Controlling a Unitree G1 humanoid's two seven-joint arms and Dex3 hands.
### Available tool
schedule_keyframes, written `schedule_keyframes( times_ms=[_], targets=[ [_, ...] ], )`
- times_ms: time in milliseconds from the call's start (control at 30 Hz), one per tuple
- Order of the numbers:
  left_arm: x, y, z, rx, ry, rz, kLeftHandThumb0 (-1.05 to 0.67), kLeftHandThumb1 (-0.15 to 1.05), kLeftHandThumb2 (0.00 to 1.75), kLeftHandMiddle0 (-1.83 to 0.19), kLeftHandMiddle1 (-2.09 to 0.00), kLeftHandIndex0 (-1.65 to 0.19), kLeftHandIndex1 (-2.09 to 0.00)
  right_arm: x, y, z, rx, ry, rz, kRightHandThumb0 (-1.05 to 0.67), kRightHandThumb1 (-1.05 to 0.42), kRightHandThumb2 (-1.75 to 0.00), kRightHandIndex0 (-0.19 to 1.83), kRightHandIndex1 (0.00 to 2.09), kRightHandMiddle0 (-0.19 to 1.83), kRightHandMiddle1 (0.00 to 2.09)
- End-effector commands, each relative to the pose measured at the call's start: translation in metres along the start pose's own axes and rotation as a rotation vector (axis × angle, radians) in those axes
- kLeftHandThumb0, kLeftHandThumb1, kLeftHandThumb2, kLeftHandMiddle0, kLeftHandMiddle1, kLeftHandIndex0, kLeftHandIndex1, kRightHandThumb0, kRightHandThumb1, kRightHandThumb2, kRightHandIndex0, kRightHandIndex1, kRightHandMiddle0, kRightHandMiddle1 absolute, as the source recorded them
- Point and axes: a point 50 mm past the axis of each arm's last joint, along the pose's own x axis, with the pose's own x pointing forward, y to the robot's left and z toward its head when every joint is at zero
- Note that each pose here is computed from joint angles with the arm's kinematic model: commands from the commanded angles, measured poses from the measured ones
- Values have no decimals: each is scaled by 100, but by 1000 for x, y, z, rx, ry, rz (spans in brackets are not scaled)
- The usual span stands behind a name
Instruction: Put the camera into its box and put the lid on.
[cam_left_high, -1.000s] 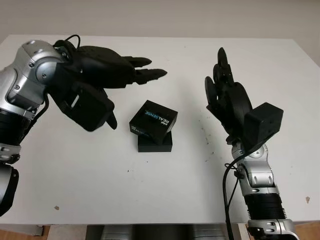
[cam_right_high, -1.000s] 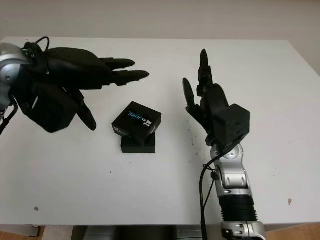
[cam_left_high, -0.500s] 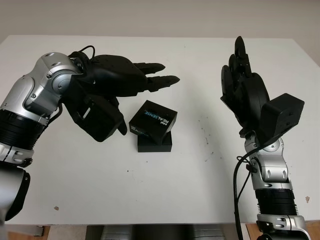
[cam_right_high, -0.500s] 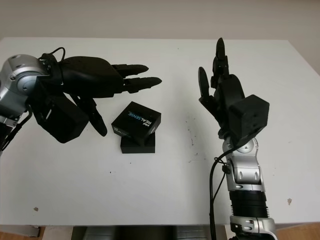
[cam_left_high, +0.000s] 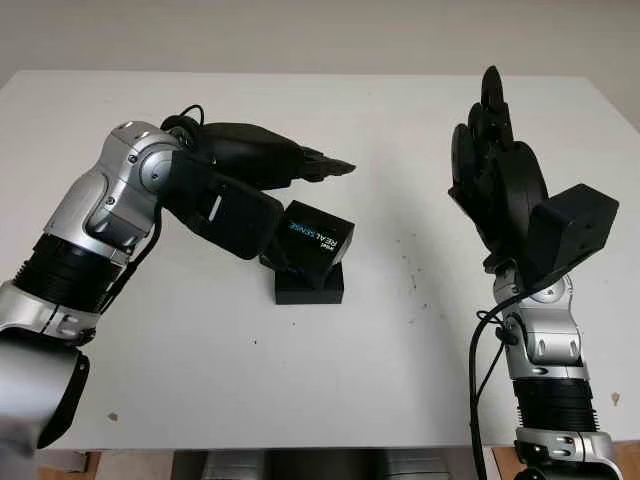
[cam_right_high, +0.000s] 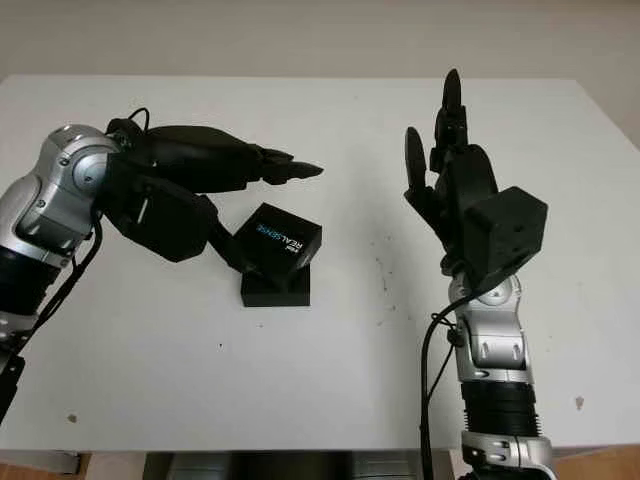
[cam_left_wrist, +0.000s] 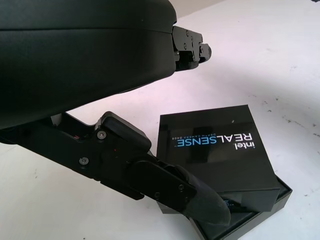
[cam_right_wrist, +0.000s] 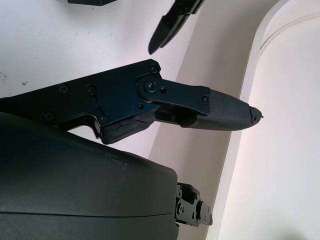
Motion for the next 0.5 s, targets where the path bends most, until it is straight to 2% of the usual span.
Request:
schedule_keyframes(
  times_ms=[0,200,467],
  targets=[
    [2,-4,4,28,-4,-7,-93,88,5,-6,-8,-3,-11,-1,-3,5,-24,-22,-5,-77,-105,-64,-19,0,-19,0],
    [4,-9,5,72,16,-23,-94,88,5,-6,-7,-3,-10,-2,-1,4,-8,-21,-9,-77,-105,-63,-19,0,-19,0],
    [3,-13,6,142,8,-38,-91,88,5,-9,-7,-4,-10,-2,1,5,-14,-21,-7,-79,-105,-63,-19,0,-19,0]
  ],
)
